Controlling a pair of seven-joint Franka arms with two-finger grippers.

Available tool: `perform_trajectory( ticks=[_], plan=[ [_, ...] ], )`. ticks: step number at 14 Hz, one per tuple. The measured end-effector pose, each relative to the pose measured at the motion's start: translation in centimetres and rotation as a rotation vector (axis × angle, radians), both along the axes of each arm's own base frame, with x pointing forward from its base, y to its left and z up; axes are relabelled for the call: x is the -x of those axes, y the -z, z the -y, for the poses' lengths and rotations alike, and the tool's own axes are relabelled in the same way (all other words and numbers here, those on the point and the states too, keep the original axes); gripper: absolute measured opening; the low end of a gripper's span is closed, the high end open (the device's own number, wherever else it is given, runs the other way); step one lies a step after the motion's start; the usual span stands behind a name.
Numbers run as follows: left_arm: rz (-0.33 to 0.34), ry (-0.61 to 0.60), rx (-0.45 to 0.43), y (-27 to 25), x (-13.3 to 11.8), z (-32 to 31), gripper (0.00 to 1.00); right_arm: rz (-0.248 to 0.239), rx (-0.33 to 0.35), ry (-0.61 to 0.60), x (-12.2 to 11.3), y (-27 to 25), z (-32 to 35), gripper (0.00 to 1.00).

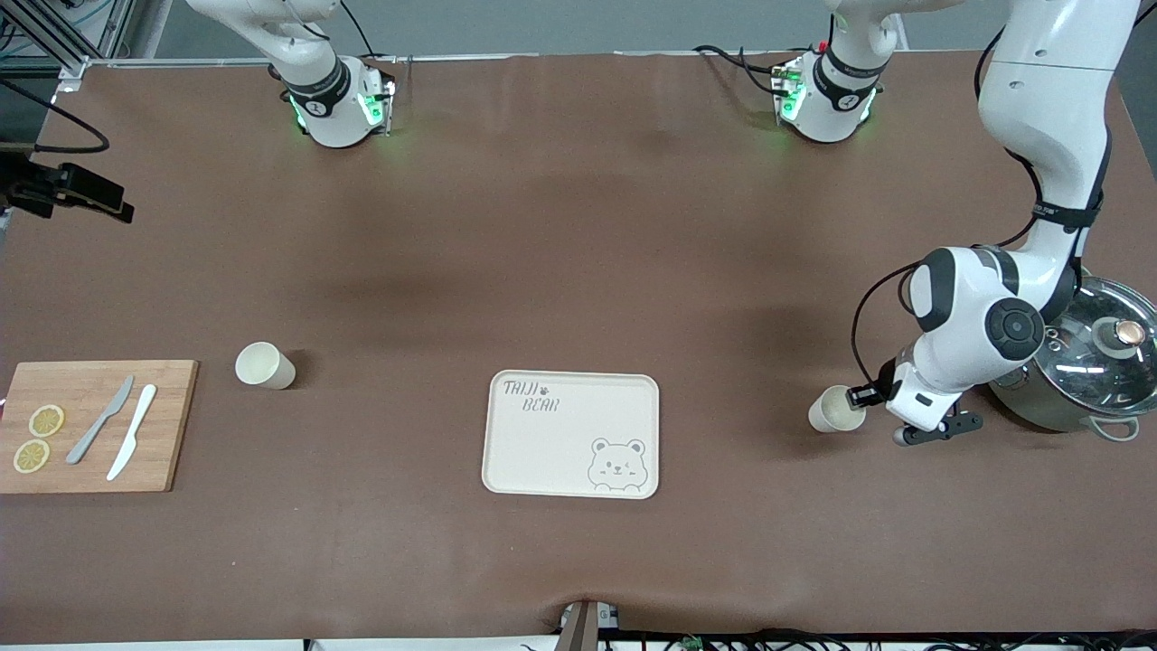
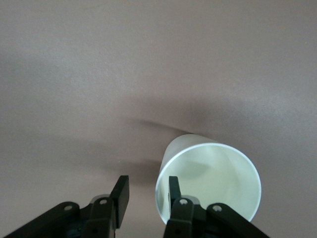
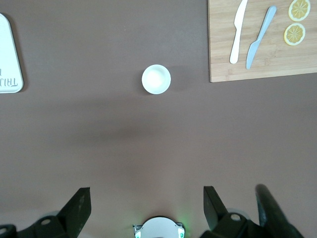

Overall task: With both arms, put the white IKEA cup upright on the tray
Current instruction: 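Grasp the cup with the left gripper and carry it onto the tray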

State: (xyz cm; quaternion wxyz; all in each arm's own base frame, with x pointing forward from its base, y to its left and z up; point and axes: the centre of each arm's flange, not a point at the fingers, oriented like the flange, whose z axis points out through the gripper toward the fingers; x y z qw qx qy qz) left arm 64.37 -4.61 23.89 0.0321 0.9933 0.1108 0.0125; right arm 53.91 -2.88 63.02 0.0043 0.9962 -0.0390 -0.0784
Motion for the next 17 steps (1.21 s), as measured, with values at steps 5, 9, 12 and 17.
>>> perform_trajectory(
  ticks=[5,9,12,17],
  plan=[
    [0.013,0.005,0.01,-0.2,-0.3,0.8,0.04,-0.043,0.003,0.001,-1.3,2.4,0.2,1.0],
    [0.017,0.009,0.011,-0.4,-0.5,1.1,0.04,-0.172,-0.002,0.032,-4.8,10.7,2.3,1.0],
    [0.033,0.013,0.014,-1.0,-0.9,1.8,0.04,-0.143,-0.001,0.049,-6.6,13.9,3.6,1.0],
    [0.079,-0.051,0.059,-4.0,-1.7,7.1,0.04,-0.069,0.004,0.061,-7.1,19.6,4.4,1.0]
  ],
)
